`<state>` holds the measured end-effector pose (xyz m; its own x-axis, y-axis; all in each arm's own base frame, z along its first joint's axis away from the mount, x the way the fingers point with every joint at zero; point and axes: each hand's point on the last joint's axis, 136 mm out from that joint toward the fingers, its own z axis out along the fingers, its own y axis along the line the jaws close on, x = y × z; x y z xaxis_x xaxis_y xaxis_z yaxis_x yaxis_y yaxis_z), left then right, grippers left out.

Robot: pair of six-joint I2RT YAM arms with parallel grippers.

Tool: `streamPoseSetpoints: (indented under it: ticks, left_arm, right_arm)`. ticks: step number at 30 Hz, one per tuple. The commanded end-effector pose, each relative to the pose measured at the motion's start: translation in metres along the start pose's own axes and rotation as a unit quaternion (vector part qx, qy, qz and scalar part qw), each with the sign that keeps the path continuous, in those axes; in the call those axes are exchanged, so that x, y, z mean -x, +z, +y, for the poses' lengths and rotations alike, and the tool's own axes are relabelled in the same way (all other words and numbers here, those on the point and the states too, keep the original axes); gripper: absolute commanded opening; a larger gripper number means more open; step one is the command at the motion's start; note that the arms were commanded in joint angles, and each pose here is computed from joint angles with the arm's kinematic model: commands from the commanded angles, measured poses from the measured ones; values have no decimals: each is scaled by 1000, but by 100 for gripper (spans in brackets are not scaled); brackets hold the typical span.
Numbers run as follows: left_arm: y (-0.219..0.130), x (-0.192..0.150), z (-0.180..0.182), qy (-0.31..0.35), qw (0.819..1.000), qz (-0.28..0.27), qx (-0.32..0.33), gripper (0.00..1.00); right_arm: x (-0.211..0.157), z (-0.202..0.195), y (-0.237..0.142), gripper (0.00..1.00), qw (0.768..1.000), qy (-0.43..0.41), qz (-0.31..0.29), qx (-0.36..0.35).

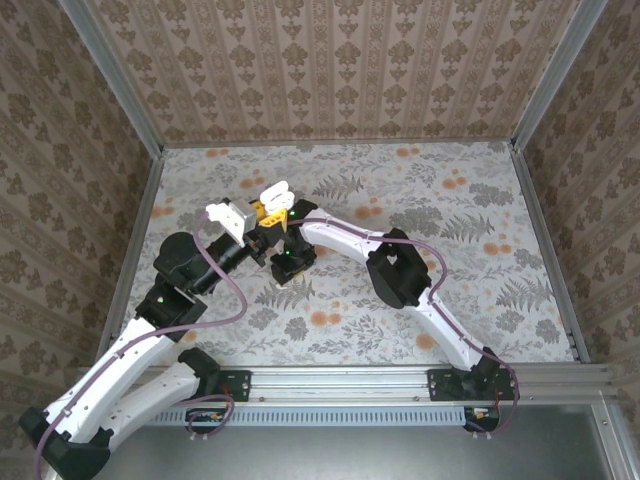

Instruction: Insert the wireless bluetooth earbuds into the charging case

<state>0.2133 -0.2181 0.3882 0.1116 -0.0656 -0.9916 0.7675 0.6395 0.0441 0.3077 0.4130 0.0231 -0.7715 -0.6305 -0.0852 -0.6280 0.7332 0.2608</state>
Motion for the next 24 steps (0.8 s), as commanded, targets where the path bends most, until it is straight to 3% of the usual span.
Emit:
streamPoseSetpoints:
  ticks: [1, 15, 24]
  left_arm:
    - [-2, 24, 0, 9, 999, -32, -3, 26]
    - [0, 21, -1, 6, 1000, -29, -5, 26]
    - [3, 17, -2, 1, 1000, -24, -10, 26]
  right_arm:
    - [-1, -11, 12, 44, 999, 28, 10, -27]
    - [-6, -23, 22, 36, 994, 82, 24, -63]
    - [-4, -35, -17, 32, 991, 107, -13, -79]
